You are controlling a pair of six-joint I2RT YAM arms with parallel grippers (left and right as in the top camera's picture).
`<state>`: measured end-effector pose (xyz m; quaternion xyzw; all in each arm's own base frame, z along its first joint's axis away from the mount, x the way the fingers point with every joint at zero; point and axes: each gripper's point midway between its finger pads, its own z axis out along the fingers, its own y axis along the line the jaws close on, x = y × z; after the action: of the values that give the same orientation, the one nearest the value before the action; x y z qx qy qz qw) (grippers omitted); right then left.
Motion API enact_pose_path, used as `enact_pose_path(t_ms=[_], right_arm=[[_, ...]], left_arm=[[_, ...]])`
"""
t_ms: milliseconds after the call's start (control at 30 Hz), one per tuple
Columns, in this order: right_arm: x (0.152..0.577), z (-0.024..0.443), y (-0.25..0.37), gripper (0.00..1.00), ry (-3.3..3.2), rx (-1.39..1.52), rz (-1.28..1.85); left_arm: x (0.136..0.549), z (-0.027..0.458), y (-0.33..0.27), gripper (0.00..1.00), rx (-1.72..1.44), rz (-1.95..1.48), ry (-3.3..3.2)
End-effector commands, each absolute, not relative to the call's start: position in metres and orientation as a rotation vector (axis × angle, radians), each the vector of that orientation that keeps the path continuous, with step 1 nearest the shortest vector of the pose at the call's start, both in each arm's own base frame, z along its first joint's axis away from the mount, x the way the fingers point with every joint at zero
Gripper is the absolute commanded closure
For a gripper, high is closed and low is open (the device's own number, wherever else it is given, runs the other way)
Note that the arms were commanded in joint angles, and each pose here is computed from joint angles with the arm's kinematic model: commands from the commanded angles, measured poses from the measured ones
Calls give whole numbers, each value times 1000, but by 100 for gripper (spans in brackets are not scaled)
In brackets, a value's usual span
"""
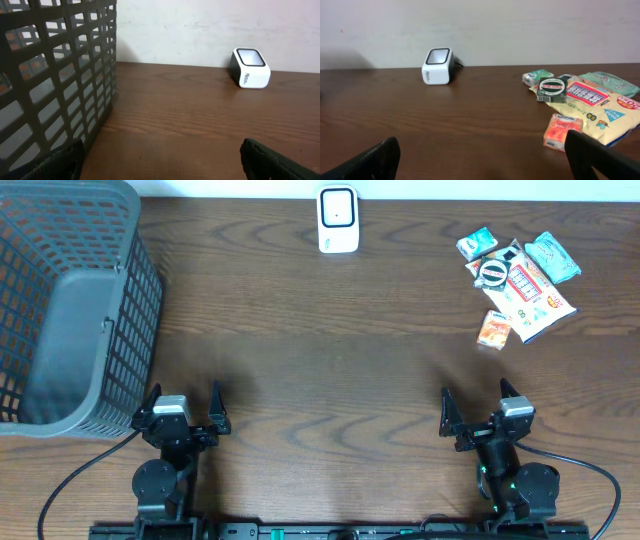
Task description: Scan the item barcode
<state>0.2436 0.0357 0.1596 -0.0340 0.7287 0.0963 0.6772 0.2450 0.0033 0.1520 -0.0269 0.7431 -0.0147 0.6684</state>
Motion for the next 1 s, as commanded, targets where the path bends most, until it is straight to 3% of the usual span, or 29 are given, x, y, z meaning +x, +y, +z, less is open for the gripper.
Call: enact_pose_path(t_ms=[0,967], right_arm=[[244,159,34,1,1636,-81,201],[244,159,34,1,1636,-80,201]], left_arm=[[244,136,7,2,-63,-1,1727],[244,136,1,2,-24,-3,1728]])
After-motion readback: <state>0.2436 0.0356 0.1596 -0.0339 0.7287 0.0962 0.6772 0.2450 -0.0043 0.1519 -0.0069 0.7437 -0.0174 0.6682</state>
